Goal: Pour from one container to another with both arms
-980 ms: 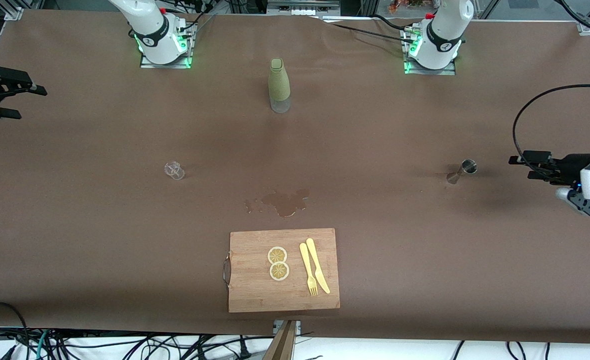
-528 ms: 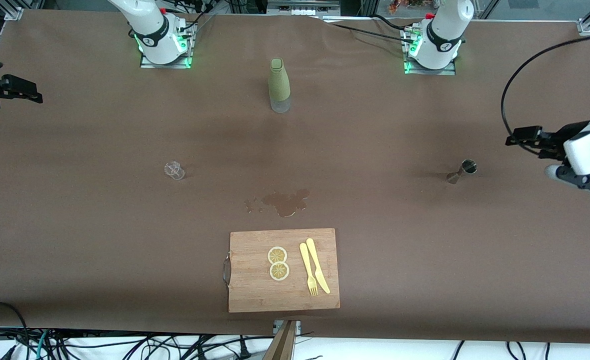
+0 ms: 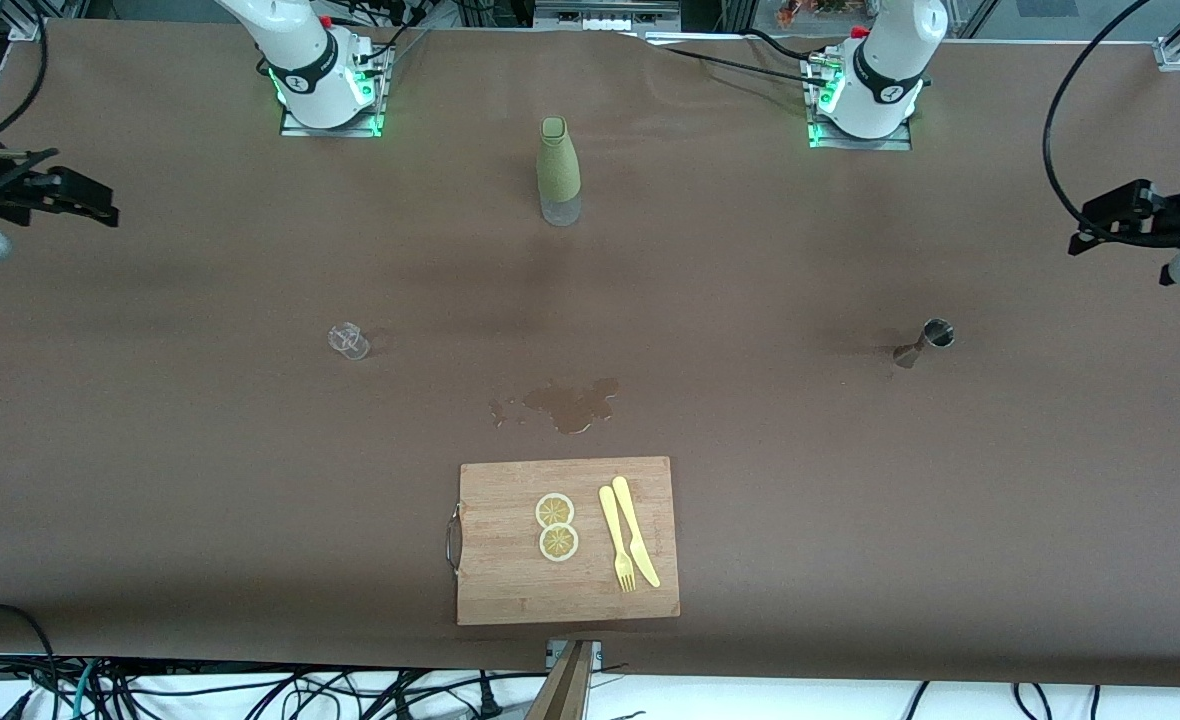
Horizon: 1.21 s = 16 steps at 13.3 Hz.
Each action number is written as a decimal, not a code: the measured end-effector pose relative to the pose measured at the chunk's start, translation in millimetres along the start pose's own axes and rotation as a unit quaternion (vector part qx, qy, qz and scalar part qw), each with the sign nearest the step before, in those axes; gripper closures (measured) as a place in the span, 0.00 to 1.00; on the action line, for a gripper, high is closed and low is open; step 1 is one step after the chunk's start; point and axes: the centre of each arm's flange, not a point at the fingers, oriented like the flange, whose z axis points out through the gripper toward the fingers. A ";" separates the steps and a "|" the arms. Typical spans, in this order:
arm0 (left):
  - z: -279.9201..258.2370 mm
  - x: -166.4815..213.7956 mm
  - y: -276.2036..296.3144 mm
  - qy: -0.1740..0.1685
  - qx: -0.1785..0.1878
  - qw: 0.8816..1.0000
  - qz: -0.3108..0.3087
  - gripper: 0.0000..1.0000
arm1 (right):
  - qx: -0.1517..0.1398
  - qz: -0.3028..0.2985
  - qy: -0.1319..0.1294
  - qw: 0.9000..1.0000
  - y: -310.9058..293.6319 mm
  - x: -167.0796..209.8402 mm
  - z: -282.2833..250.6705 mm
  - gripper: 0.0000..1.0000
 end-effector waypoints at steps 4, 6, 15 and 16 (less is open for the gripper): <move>-0.2 2.9 22.0 -0.003 0.001 0.998 -0.069 0.00 | 0.012 0.014 0.029 0.999 5.2 3.5 -7.2 0.00; -4.3 -0.5 23.2 -0.001 0.002 0.997 -0.071 0.00 | 0.013 0.015 0.035 0.999 7.0 -0.8 -13.2 0.00; -12.1 -14.1 17.3 -0.001 0.002 0.996 -0.085 0.00 | 0.014 0.012 0.042 0.999 4.1 -7.4 -21.6 0.00; -11.7 -13.9 17.8 -0.001 0.002 0.996 -0.085 0.00 | 0.014 0.012 0.042 0.999 4.1 -7.2 -21.3 0.00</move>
